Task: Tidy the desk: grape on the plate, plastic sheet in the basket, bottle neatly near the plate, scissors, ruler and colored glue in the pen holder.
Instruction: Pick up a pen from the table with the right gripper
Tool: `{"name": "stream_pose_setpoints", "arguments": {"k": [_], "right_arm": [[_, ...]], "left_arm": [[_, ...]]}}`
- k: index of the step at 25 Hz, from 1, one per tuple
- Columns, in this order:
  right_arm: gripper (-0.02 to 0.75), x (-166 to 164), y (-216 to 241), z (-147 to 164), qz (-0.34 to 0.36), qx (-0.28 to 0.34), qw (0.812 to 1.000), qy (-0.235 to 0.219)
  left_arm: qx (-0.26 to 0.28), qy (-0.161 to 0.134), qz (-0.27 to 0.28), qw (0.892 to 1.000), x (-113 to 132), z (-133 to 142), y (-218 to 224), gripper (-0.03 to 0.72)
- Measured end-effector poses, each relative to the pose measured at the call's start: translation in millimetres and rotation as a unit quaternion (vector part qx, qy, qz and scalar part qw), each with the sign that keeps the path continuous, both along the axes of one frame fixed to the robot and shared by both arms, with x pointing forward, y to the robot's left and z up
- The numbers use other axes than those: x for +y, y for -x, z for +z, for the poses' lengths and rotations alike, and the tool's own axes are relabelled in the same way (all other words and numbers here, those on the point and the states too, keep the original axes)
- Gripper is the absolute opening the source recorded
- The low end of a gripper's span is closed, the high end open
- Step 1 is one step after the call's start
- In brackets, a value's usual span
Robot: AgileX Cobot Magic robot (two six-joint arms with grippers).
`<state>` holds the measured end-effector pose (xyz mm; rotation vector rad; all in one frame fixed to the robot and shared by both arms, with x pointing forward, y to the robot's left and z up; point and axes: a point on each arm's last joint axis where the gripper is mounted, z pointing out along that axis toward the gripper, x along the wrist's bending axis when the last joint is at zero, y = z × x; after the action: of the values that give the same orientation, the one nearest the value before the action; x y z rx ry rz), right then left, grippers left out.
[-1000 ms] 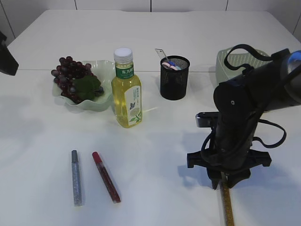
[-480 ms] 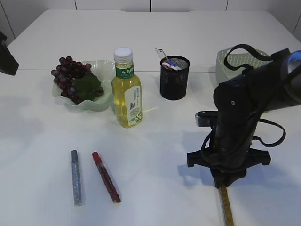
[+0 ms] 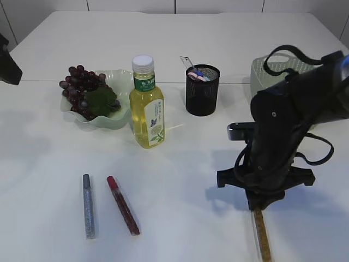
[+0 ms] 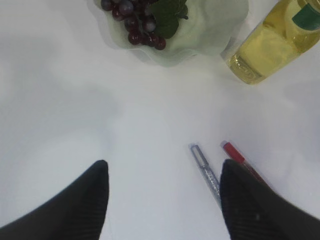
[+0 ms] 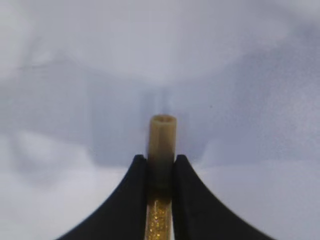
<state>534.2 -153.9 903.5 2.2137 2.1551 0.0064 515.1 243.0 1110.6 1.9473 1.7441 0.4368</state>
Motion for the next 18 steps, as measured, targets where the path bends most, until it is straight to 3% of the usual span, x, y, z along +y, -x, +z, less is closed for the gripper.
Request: {"name": "stream_pose_setpoints", "arguments": {"k": [4,9,14,18], "right_arm": [[0.099,-6,-9,25,-0.010,-0.045,0.999,-0.028],[0.099,-20,-37,74,0.001,-0.108,0.988,-0.109],[0.099,-36,-75,128,0.036,-0.204,0.960,-0.186],[0.098,-49,-97,167,0.060,-0.296,0.927,-0.224]], "left_arm": [[-0.004,0.001,0.000,1.000,0,0,-1,0.505],[-0.007,0.002,0.000,1.000,0,1,-1,0.505],[-0.007,0.005,0.001,1.000,-1,1,-1,0.505],[-0.007,0.007,0.001,1.000,-1,1,-1,0.505]]}}
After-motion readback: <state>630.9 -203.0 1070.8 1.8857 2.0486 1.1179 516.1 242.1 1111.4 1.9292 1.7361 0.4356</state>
